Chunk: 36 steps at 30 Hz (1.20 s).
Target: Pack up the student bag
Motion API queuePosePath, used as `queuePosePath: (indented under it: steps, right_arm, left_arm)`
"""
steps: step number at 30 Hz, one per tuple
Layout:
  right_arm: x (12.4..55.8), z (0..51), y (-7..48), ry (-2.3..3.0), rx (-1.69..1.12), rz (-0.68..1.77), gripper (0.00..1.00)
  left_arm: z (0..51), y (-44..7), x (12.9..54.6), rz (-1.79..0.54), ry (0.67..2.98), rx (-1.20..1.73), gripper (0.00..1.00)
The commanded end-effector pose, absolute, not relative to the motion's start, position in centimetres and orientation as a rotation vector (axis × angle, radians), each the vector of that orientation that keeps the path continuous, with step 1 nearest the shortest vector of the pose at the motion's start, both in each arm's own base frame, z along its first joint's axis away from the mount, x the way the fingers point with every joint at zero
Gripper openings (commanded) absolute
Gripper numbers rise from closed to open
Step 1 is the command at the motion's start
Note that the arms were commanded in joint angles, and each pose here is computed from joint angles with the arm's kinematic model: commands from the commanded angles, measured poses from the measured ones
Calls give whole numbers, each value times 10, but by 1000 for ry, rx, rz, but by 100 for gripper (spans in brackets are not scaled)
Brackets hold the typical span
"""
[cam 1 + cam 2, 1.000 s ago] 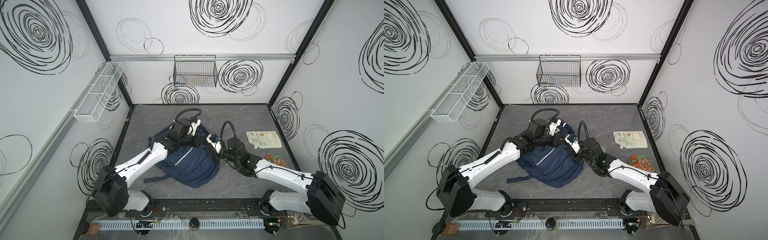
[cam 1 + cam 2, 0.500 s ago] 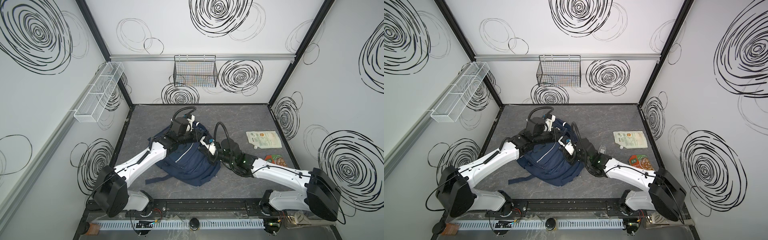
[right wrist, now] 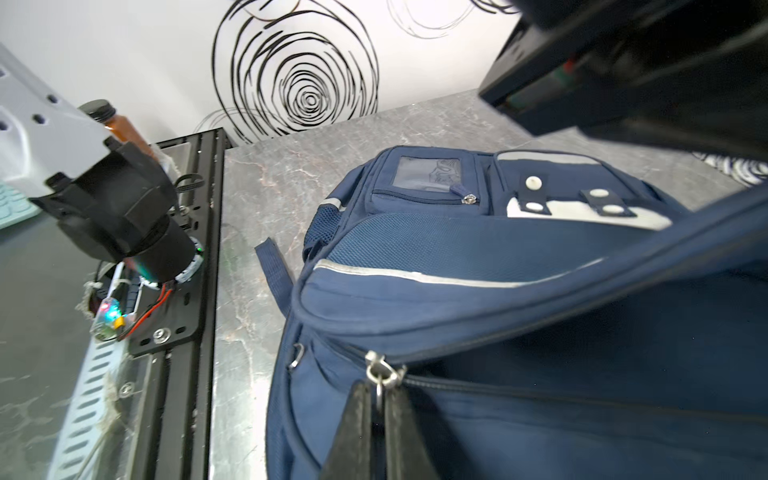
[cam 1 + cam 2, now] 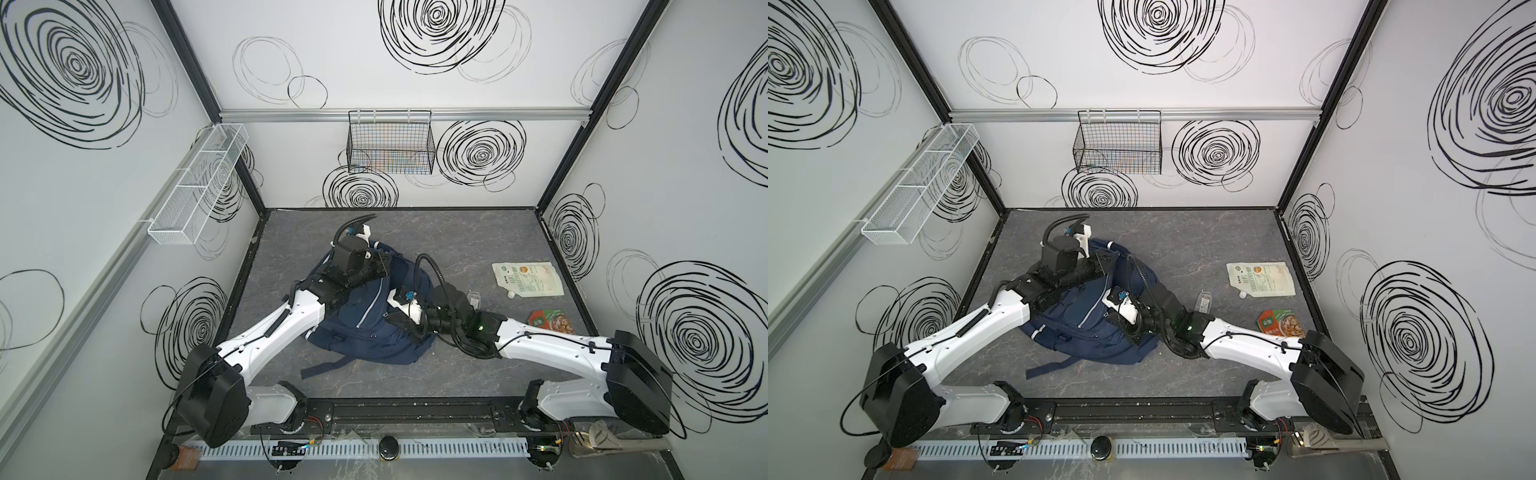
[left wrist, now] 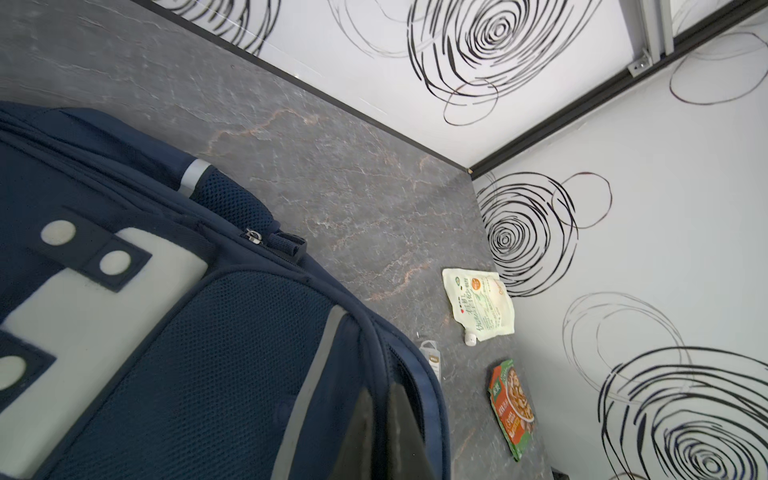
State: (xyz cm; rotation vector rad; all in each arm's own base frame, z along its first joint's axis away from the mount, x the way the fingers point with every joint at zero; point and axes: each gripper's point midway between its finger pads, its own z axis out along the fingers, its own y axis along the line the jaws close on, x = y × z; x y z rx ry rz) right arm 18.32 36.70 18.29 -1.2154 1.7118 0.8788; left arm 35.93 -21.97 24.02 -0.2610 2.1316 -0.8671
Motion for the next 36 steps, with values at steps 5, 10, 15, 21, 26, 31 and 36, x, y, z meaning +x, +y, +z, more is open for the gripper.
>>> queuePosePath:
  steps: [5,10,15,21,26,31,36]
  right_arm:
    - [124,185,393,1607,-1391,1062,0]
    - [117,181,407,1608,-1419,1076,0]
    - [103,178,420,1598,-1466,1092,0]
    - [98,177,431,1618,-1471,1080,0]
    - [145,182,416,1776,-1276,901,0]
    - [195,188,369,1852,-1015,884,0]
    - [212,188,343,1814,-951,850,0]
  left_arm:
    - [345,-158,403,-789,1659,-474,0]
    - [350,-162,420,-761,1655,-452,0]
    - [354,-153,431,-718,1623,-485,0]
    - [356,-146,442,-710,1585,-548,0]
    - [353,-159,434,-754,1607,-456,0]
    - [315,-136,410,-646,1699,-456,0]
    - [305,-104,402,-597,1672,-543,0]
